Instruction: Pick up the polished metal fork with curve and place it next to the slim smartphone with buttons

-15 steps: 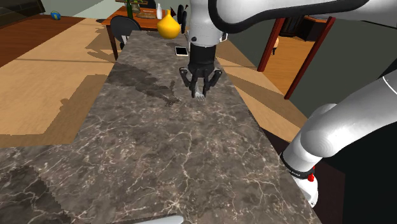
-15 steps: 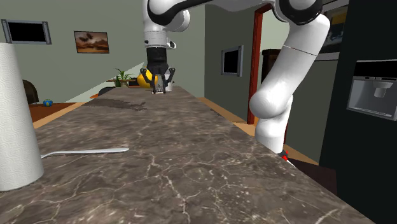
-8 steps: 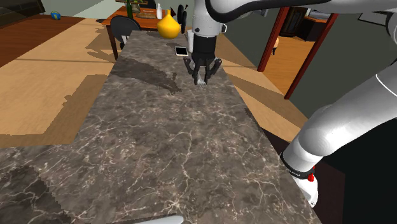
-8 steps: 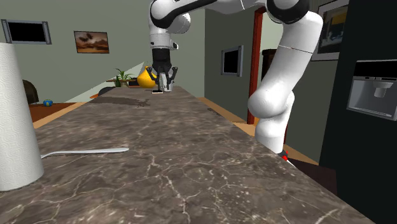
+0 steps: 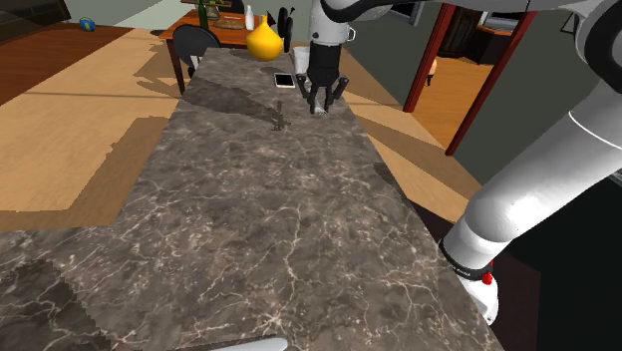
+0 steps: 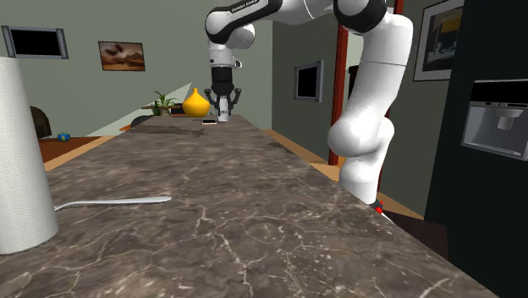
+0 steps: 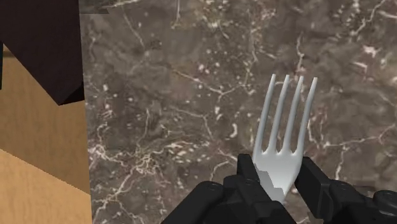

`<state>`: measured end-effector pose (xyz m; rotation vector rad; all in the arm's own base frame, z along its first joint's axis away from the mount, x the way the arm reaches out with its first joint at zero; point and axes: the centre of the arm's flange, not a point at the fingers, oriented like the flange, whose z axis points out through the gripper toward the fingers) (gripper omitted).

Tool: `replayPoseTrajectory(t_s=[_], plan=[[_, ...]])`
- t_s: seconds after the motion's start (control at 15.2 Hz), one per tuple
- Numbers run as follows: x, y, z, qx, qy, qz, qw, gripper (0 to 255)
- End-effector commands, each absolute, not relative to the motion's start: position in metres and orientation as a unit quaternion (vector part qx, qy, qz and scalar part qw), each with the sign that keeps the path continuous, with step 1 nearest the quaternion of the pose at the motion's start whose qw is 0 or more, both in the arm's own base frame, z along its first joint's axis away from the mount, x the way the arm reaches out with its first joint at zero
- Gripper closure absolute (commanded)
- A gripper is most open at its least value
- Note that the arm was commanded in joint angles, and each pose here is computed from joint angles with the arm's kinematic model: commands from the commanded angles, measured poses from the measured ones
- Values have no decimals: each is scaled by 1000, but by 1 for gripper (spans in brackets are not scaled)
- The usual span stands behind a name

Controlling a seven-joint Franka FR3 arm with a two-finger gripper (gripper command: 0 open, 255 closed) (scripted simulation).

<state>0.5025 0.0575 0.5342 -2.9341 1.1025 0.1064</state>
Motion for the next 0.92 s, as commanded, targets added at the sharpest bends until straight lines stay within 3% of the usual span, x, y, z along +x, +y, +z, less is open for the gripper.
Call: replayPoseTrajectory(t_s=[0.0, 0.86], plan=[[519, 34, 533, -936, 351, 34, 3, 255], [614, -109, 534, -936, 351, 34, 3, 255]])
